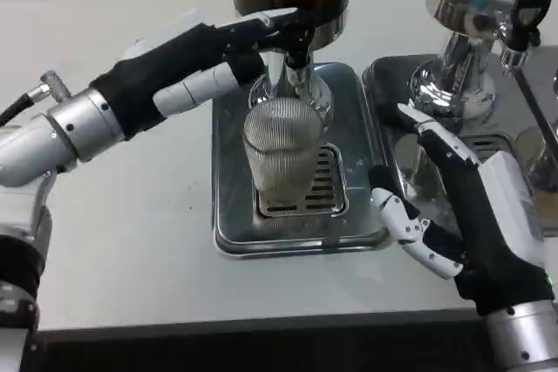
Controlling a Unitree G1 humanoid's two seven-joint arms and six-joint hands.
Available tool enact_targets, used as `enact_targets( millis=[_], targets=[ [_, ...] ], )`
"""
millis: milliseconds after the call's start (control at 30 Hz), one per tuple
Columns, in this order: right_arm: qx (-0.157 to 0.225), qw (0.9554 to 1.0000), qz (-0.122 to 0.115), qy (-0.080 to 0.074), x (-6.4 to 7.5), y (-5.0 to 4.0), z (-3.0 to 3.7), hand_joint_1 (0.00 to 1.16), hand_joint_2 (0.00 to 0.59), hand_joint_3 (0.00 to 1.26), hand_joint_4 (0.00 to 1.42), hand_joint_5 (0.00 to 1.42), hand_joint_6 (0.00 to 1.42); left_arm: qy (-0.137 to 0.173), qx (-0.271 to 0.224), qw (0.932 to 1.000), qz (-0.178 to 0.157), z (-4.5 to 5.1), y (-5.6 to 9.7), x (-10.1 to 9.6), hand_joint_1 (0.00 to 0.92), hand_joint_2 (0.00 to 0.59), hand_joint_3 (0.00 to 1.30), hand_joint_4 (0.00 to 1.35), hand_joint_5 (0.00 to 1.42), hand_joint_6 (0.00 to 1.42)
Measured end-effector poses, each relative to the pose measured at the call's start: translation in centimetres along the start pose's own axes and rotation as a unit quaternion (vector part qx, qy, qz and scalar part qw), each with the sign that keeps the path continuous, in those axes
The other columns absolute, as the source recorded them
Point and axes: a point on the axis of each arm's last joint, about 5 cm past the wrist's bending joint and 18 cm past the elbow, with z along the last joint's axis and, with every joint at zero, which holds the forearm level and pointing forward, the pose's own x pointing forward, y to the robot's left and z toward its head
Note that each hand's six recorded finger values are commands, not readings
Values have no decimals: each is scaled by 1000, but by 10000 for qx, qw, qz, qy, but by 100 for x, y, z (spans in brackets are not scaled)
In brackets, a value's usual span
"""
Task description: Grasp the cup under the faucet to collect the drink, then remove the cup.
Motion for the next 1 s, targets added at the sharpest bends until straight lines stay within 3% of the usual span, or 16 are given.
enact_targets(
  millis=[367, 1000],
  targets=[
    [57, 9998, 156, 84, 5, -7, -1, 472, 402, 204, 170, 185, 231, 10, 304, 9995, -55, 19, -19, 17, 0, 41, 160, 41, 88, 25],
    [216, 9995, 194, 100, 16, -8, 20, 468, 385, 179, 152, 160, 212, -55, 981, 9951, -75, 55, -61, 35, 0, 43, 160, 40, 82, 23]
  ],
)
